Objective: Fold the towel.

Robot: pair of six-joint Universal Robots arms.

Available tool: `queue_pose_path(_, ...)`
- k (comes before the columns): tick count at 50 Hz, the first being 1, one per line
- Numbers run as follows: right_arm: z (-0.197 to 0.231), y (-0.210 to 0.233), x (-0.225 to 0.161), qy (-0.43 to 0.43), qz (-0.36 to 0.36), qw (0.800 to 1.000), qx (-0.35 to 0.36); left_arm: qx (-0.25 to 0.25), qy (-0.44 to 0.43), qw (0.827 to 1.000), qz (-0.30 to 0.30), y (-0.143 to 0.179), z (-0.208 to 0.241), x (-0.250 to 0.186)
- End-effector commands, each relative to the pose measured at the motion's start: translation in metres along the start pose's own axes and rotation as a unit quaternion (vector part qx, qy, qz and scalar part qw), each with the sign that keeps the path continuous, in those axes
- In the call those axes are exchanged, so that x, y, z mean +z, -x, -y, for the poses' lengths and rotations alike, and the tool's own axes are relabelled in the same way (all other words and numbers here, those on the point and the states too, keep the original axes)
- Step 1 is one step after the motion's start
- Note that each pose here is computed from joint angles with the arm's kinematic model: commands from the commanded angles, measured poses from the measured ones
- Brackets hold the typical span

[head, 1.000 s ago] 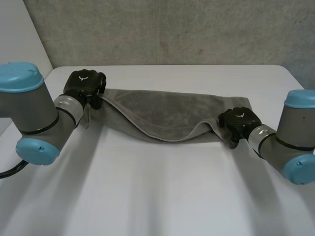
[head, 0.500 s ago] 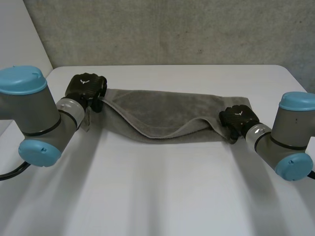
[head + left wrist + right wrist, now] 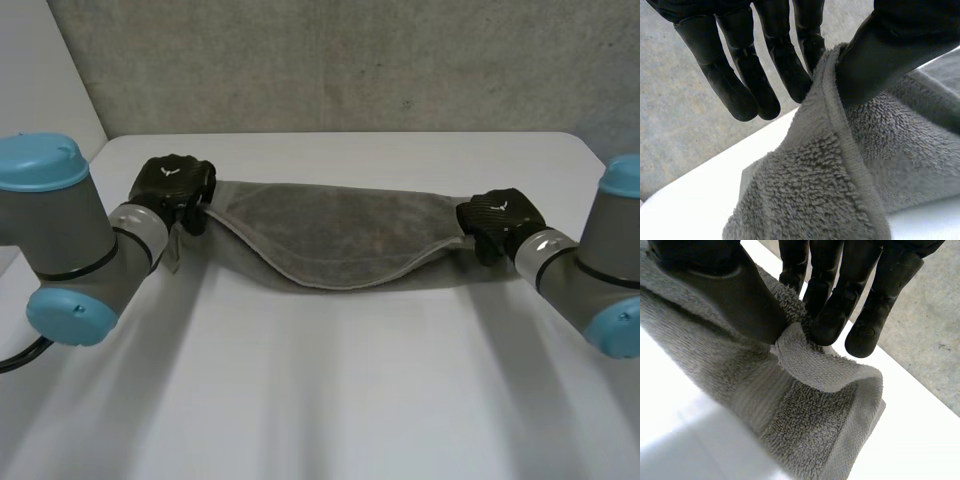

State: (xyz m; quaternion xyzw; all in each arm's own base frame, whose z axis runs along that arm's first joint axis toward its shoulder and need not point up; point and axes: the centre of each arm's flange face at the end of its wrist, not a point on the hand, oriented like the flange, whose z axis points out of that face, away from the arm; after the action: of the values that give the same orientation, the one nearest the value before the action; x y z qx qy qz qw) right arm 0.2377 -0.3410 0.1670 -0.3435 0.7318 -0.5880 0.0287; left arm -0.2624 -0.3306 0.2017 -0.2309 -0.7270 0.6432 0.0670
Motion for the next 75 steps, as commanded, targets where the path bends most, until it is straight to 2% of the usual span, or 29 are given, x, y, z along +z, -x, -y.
queue_pose_path(1,0.010,-0.013,-0.046,0.040,0.015,0.999,0.014,0.010,0.054,0.998,-0.012,-0.002,-0.008,-0.035)
queue_pose_path(4,0.013,-0.024,-0.065,0.044,0.013,0.999,0.002,0.016,0.063,0.998,-0.013,-0.003,-0.012,-0.044)
queue_pose_path(13,0.022,-0.037,-0.112,0.053,0.016,0.998,-0.013,0.078,0.098,0.992,-0.026,-0.008,-0.026,-0.107)
queue_pose_path(20,0.039,-0.057,-0.152,0.025,-0.011,1.000,-0.007,0.081,0.077,0.994,0.012,0.006,-0.017,-0.150)
queue_pose_path(28,0.040,-0.070,-0.170,0.011,0.000,1.000,0.007,0.084,0.025,0.996,0.004,0.004,-0.001,-0.173)
queue_pose_path(34,0.039,-0.076,-0.167,0.001,0.008,1.000,0.005,0.084,0.012,0.996,-0.008,0.004,0.003,-0.169)
queue_pose_path(37,0.038,-0.078,-0.163,0.000,0.010,1.000,-0.002,0.082,0.022,0.996,-0.013,0.007,-0.003,-0.152)
queue_pose_path(39,0.030,-0.081,-0.142,0.002,0.030,1.000,-0.001,0.081,0.038,0.996,-0.020,0.008,-0.015,-0.125)
queue_pose_path(40,0.030,-0.081,-0.142,0.002,0.030,1.000,-0.001,0.081,0.038,0.996,-0.020,0.008,-0.015,-0.125)
queue_pose_path(42,0.024,-0.076,-0.118,0.015,0.054,0.998,0.003,0.080,0.041,0.996,-0.022,0.009,-0.019,-0.112)
queue_pose_path(44,0.023,-0.074,-0.108,0.024,0.057,0.998,0.001,0.079,0.049,0.995,-0.023,0.012,-0.027,-0.083)
queue_pose_path(45,0.023,-0.074,-0.108,0.024,0.057,0.998,0.001,0.079,0.049,0.995,-0.023,0.012,-0.027,-0.083)
queue_pose_path(50,0.014,-0.067,-0.060,0.060,0.046,0.997,-0.018,0.080,0.044,0.995,-0.029,0.016,-0.034,-0.022)
queue_pose_path(56,0.009,-0.064,-0.025,0.052,0.025,0.998,-0.015,0.084,0.030,0.995,-0.033,0.014,-0.042,0.022)
queue_pose_path(58,0.006,-0.074,-0.008,0.042,-0.006,0.999,0.001,0.086,0.021,0.995,-0.039,0.009,-0.048,0.045)
queue_pose_path(66,-0.001,-0.065,0.032,0.013,-0.030,0.999,0.004,0.091,0.014,0.994,-0.052,-0.005,-0.067,0.081)
queue_pose_path(75,-0.017,-0.055,0.051,0.036,-0.058,0.998,-0.003,0.093,0.007,0.994,-0.058,-0.016,-0.070,0.085)
